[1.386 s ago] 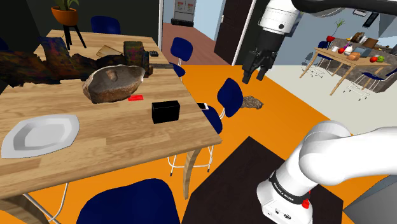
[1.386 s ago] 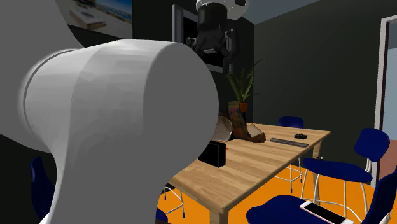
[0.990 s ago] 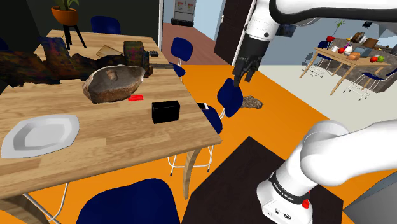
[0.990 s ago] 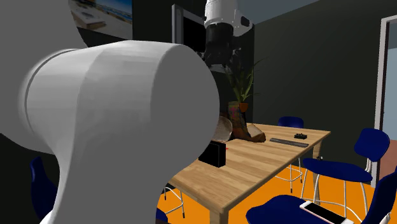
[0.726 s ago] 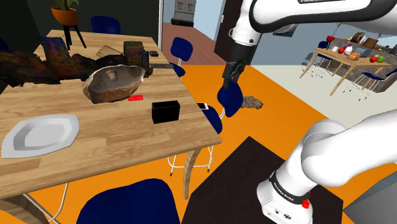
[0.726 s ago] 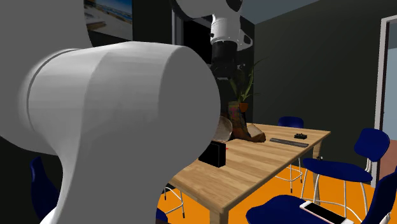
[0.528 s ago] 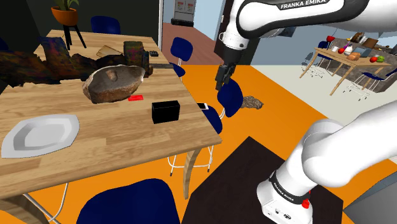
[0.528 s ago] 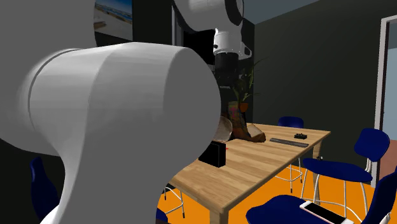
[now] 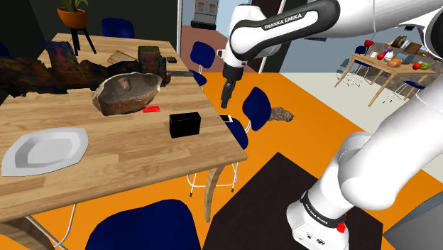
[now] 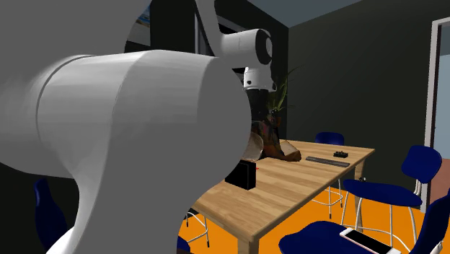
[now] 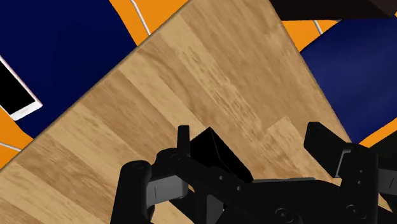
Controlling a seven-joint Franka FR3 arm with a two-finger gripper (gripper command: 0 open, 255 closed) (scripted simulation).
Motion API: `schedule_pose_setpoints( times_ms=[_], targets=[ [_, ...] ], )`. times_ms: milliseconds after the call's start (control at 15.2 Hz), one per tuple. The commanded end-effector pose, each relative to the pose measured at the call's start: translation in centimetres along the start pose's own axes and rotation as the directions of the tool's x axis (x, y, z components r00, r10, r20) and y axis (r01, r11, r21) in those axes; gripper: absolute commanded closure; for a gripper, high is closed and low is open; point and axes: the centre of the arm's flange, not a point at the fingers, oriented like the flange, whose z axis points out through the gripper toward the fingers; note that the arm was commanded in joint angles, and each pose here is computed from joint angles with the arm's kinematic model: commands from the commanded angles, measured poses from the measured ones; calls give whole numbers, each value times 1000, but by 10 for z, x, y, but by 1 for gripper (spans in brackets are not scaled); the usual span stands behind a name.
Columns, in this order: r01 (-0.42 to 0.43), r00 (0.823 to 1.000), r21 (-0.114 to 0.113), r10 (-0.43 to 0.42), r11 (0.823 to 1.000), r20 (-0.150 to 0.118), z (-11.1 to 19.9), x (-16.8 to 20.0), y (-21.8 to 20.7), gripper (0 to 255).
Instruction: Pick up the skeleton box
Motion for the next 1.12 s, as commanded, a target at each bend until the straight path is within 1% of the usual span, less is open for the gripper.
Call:
schedule_pose_setpoints(
  times_ms=[0, 132, 330, 528, 726, 792, 1056],
  targets=[
    [72, 997, -4, -72, 997, -1, 14, 25, 3, 0],
    [139, 990, -7, -140, 990, -1, 29, 47, 4, 0],
    [240, 971, -12, -240, 971, 0, 51, 79, 2, 0],
    [338, 941, -16, -338, 941, 1, 74, 111, -2, 0],
    [432, 902, -21, -432, 902, 3, 96, 143, -10, 0],
    [442, 897, -21, -442, 897, 3, 99, 146, -11, 0],
    [442, 897, -21, -442, 897, 3, 120, 146, -11, 0]
  ],
)
